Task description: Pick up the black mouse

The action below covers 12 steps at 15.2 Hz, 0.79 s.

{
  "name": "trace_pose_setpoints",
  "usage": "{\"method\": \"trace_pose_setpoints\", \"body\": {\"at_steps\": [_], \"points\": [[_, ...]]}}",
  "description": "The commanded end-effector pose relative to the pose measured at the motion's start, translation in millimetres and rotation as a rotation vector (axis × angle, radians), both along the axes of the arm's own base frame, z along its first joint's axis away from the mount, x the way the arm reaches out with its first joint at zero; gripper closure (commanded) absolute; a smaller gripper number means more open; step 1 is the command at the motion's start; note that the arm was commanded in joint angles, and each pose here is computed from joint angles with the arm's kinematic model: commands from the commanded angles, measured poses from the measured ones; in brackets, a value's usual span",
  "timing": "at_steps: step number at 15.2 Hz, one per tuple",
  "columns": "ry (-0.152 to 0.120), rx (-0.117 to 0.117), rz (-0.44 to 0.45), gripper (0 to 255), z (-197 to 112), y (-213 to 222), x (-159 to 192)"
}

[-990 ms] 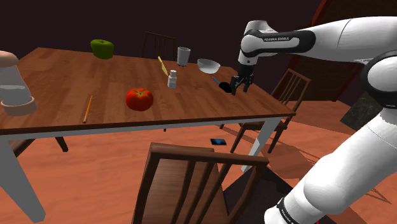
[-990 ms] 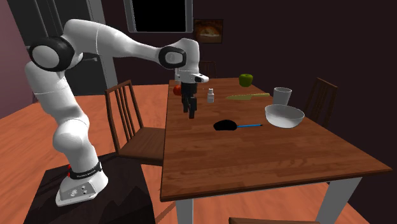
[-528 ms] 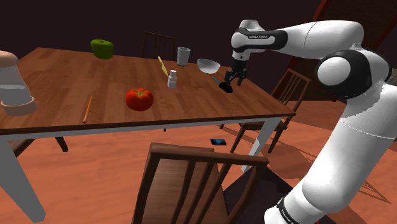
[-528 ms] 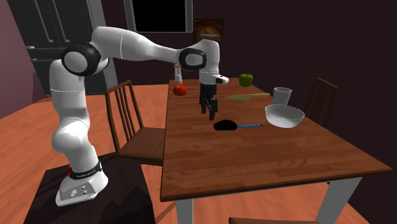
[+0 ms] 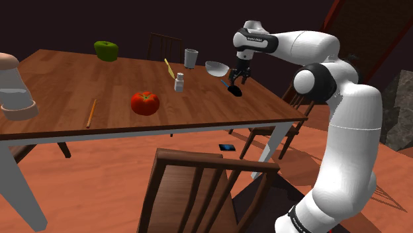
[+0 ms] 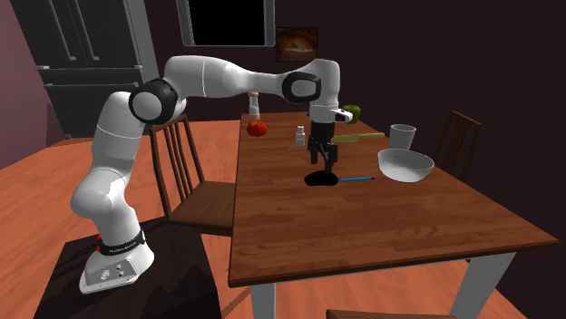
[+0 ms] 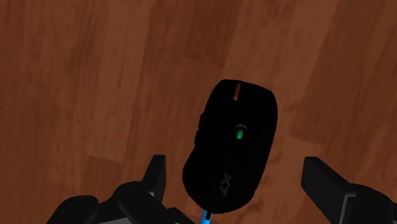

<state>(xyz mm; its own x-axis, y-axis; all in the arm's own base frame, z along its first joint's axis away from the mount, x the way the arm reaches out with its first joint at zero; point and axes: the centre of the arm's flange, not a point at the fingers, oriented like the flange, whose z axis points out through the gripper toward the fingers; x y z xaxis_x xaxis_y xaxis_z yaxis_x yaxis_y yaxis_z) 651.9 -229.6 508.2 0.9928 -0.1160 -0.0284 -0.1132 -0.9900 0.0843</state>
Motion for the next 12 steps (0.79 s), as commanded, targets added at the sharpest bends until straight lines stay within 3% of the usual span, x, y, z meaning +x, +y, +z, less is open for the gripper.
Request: {"method": "trace_pose_setpoints", "body": {"at_steps": [1, 7, 8, 12], "points": [[-0.001, 0.000, 0.001, 0, -8.9, -0.6, 2.1], [-0.001, 0.000, 0.001, 0, -33.1, -0.6, 2.2], [-0.001, 0.000, 0.001, 255, -32.5, -0.5, 2.4], [-0.001, 0.000, 0.001, 255, -32.2, -0.4, 2.5]]}}
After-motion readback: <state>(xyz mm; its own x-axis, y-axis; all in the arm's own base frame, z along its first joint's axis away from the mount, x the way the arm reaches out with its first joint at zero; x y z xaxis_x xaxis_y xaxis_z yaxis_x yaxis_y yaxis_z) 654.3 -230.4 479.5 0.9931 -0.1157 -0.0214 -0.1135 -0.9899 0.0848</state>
